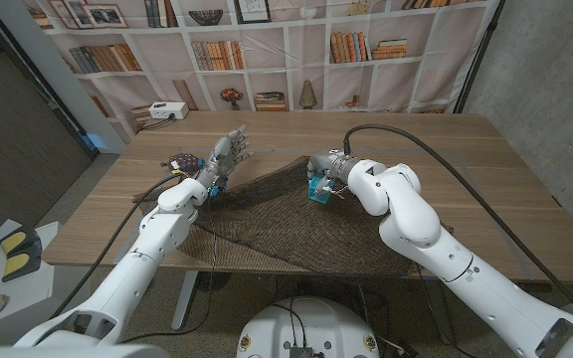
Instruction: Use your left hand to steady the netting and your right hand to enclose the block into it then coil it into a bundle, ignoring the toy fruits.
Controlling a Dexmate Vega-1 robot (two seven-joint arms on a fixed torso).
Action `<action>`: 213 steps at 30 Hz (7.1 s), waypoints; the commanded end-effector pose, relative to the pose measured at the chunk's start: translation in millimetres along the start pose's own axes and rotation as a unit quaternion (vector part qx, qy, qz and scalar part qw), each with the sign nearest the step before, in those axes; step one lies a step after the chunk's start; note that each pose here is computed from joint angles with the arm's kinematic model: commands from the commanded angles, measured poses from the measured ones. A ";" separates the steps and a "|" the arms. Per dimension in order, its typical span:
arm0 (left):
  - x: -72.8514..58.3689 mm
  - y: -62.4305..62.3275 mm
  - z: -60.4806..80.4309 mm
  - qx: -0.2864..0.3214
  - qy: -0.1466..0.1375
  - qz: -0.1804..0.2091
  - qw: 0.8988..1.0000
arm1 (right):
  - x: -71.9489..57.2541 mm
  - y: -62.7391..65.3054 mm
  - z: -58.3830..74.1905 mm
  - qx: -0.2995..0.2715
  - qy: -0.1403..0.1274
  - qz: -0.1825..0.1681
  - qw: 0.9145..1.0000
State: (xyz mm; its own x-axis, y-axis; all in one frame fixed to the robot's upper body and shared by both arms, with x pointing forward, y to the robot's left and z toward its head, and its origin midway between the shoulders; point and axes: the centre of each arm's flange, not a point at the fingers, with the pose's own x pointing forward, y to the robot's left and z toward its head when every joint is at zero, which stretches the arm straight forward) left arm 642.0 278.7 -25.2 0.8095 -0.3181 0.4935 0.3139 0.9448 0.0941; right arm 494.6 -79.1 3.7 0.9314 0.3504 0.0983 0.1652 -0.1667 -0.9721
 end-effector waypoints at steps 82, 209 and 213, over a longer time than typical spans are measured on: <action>-45.1 16.3 58.4 0.043 -0.033 0.054 0.997 | 11.2 3.4 23.3 0.030 -0.103 -0.001 0.994; -84.8 64.2 83.9 0.051 -0.067 0.080 0.993 | 117.1 53.9 133.7 -0.013 -0.234 -0.139 0.962; -81.6 64.9 84.4 0.051 -0.064 0.078 0.994 | 113.3 50.3 123.0 0.037 -0.232 -0.162 0.958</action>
State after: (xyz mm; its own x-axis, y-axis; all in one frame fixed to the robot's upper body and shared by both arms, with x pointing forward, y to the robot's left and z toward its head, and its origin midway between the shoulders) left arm 547.3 374.5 10.3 0.7628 -0.1474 0.6296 0.1215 0.9890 0.0844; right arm 569.5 93.5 -64.0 0.6554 0.7488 0.0990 0.3374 -0.1729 -0.9253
